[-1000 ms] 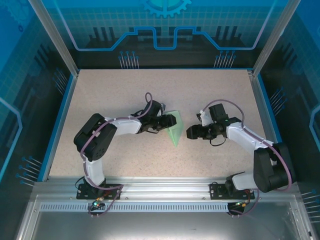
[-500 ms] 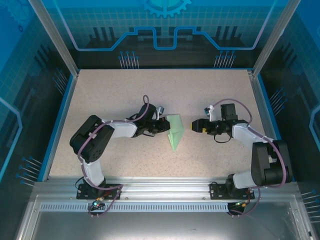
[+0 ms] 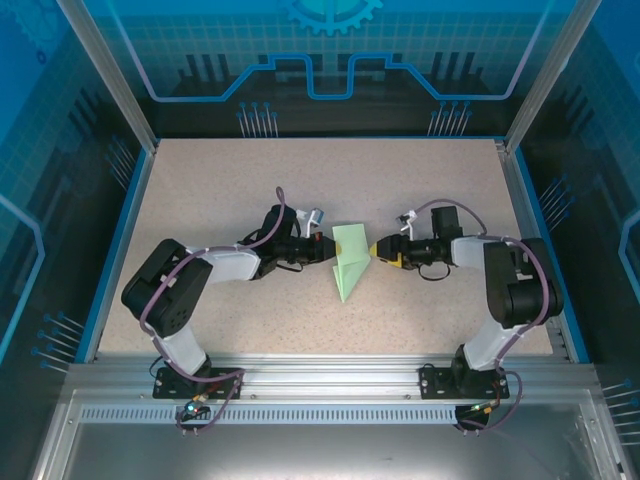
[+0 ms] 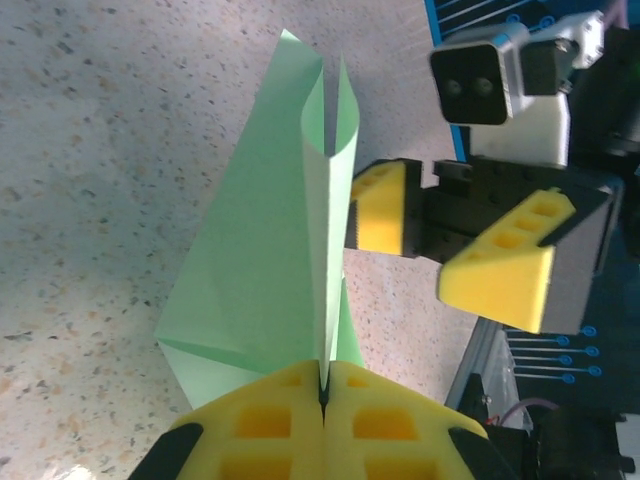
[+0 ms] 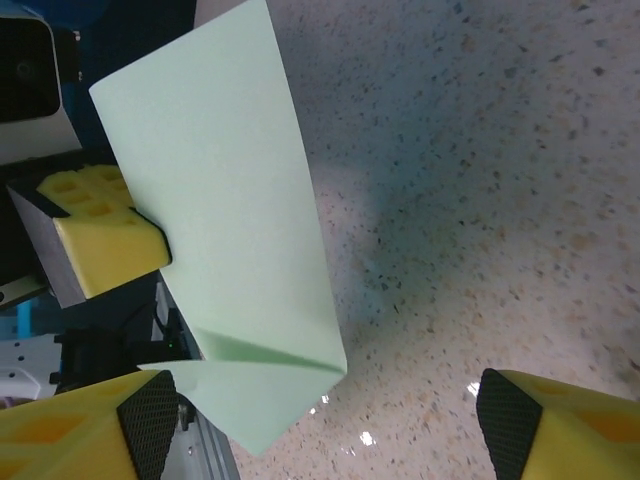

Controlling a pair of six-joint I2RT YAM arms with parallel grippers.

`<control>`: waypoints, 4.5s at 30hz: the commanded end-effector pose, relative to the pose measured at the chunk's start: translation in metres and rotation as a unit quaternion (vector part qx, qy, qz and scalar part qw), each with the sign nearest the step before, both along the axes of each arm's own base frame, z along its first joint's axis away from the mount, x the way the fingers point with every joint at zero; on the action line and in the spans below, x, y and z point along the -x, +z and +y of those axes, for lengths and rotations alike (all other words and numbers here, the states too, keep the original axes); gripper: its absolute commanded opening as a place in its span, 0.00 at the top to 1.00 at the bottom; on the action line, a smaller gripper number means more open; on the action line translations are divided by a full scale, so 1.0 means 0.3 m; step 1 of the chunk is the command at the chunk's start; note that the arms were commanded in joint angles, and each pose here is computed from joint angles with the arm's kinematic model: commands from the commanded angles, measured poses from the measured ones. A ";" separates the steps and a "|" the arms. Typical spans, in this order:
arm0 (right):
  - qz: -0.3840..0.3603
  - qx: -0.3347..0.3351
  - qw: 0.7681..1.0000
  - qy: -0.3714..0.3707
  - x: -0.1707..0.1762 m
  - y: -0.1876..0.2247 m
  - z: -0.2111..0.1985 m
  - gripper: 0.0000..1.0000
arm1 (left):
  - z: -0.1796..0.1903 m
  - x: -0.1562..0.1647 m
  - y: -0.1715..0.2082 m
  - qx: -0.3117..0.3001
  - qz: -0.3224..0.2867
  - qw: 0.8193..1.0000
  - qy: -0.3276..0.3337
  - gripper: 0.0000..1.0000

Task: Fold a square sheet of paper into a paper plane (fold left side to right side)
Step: Fold the wing for the fifth time at the center of the table.

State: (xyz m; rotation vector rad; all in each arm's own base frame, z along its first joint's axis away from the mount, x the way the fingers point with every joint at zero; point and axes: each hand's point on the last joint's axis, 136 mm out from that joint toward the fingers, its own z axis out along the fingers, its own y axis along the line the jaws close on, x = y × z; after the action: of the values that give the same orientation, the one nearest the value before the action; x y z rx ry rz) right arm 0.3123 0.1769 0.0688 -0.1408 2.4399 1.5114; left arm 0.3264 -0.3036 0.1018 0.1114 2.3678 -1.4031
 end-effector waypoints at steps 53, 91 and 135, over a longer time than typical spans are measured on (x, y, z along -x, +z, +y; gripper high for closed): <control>0.081 0.050 0.995 -0.033 0.081 0.047 0.053 0.72 | -0.024 0.376 0.004 -0.283 -0.158 0.945 -0.038 0.25; 0.191 0.085 0.976 -0.058 0.119 -0.010 0.056 0.72 | -0.135 0.294 -0.265 -0.541 -0.207 0.813 -0.051 0.41; 0.172 0.084 0.980 -0.050 0.072 -0.035 0.069 0.45 | -0.095 0.312 -0.269 -0.475 -0.190 0.858 -0.045 0.58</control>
State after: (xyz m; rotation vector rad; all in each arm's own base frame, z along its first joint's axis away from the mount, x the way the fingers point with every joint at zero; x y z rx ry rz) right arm 0.2858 0.1892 0.0583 0.2571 2.7996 1.3478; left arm 0.2342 -0.3380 0.0172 0.7052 2.4594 -0.0489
